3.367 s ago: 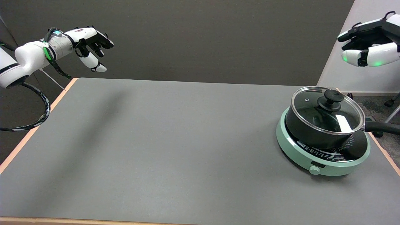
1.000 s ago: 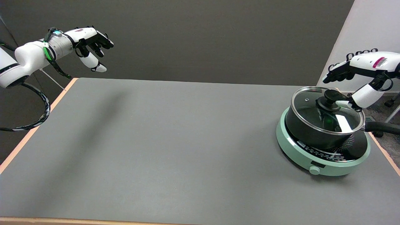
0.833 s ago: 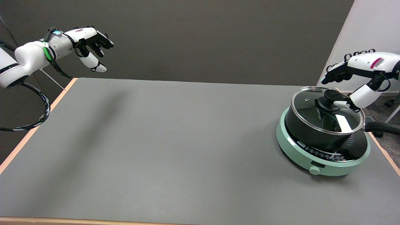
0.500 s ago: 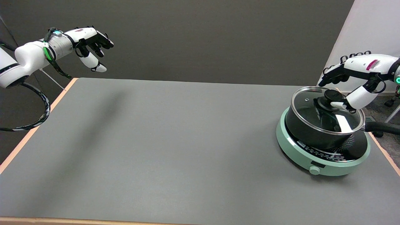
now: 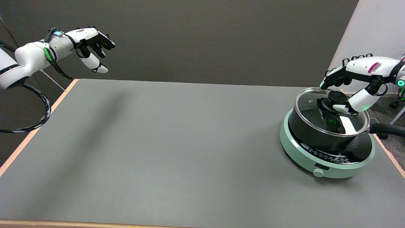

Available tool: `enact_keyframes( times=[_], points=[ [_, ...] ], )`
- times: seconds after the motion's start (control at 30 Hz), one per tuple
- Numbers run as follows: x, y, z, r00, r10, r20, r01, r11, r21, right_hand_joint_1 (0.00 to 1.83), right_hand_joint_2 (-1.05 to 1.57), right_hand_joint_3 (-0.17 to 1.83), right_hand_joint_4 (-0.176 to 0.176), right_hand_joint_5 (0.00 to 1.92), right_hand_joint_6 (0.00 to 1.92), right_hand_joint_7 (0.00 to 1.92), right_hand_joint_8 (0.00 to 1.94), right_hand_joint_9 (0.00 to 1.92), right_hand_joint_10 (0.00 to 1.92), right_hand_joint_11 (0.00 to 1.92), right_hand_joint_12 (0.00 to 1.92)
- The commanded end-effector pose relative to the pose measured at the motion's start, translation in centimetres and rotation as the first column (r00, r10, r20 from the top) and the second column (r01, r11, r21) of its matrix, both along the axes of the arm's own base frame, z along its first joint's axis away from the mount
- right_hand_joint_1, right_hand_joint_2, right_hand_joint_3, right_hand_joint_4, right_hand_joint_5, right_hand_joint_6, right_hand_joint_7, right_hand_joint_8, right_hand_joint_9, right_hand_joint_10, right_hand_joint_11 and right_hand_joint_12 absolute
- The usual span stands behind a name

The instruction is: Pick up the pot lid.

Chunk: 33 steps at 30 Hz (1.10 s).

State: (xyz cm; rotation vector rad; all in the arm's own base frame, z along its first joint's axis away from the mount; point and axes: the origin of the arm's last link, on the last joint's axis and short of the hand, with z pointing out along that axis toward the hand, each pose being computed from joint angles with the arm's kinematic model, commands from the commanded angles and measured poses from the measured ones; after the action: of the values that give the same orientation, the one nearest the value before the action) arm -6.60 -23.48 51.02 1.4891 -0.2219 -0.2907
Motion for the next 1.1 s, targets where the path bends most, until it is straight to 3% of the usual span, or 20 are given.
enact_keyframes(
  times=[0.03,0.8,1.1],
  points=[
    [-0.61,0.12,0.25,1.0,-0.013,-0.005,0.012,1.0,-0.01,0.94,0.53,0.89,0.013,0.65,0.36,0.63,0.28,0.59,0.55,0.43,1.15],
    [-0.8,0.32,0.48,1.0,0.018,-0.006,-0.018,1.0,-0.025,1.01,0.59,0.85,0.047,0.72,0.61,0.72,0.43,0.65,0.72,0.4,1.12],
    [-0.93,0.49,0.74,0.998,0.065,-0.011,-0.065,0.997,-0.044,0.96,0.69,0.78,0.064,0.76,0.78,0.75,0.77,0.66,1.03,0.27,1.3]
  ],
)
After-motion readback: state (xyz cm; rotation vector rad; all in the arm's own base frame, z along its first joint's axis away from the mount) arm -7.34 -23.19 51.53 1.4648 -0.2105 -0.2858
